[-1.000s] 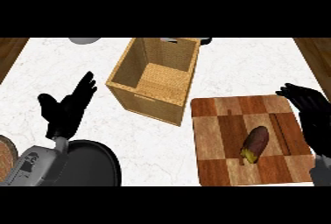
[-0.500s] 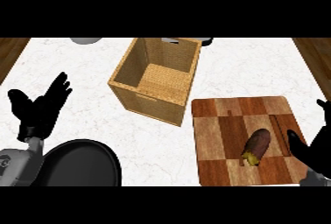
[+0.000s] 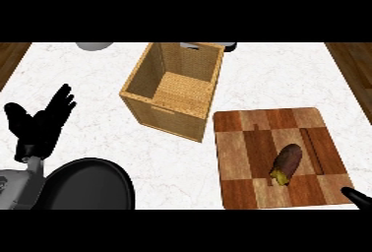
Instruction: Pick the sweet potato from the cutting board and place it in the basket
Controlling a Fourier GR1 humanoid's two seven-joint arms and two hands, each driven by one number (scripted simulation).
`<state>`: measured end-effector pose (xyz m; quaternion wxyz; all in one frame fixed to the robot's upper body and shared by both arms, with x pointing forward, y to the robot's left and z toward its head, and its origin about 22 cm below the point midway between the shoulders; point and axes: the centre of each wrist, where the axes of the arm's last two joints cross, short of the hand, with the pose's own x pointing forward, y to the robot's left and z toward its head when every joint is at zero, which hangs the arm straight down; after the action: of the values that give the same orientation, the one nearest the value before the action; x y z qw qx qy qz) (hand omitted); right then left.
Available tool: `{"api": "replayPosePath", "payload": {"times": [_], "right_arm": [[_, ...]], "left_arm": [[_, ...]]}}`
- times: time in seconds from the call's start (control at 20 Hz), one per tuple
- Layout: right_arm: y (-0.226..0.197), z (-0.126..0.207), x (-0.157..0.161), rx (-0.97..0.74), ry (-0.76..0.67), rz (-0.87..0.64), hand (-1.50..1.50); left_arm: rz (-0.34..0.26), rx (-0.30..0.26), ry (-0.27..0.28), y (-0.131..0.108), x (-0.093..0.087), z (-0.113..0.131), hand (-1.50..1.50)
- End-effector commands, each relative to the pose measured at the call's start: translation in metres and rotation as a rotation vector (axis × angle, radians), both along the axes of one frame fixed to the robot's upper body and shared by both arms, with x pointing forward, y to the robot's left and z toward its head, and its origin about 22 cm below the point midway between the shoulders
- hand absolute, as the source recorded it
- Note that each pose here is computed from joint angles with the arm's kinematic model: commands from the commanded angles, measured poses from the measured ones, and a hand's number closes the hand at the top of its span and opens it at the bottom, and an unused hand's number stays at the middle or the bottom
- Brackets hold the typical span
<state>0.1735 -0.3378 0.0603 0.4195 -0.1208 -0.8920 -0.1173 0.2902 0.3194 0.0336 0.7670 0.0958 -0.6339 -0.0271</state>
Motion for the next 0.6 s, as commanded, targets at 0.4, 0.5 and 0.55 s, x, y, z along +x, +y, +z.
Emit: {"api": "replayPosePath", "payload": {"times": [0.4,0.5,0.55], "right_arm": [[-0.118,0.071,-0.081,-0.229,0.622,-0.232,-1.5],[-0.121,0.082,-0.085,-0.275,0.702,-0.142,-1.5],[-0.133,0.079,-0.088,-0.3,0.708,-0.065,-1.5]], "left_arm": [[0.01,-0.004,0.01,0.008,-0.006,0.002,0.0],[-0.02,-0.002,-0.001,0.013,-0.007,0.012,0.0],[-0.002,-0.006,0.011,0.007,-0.01,0.001,0.0]]}}
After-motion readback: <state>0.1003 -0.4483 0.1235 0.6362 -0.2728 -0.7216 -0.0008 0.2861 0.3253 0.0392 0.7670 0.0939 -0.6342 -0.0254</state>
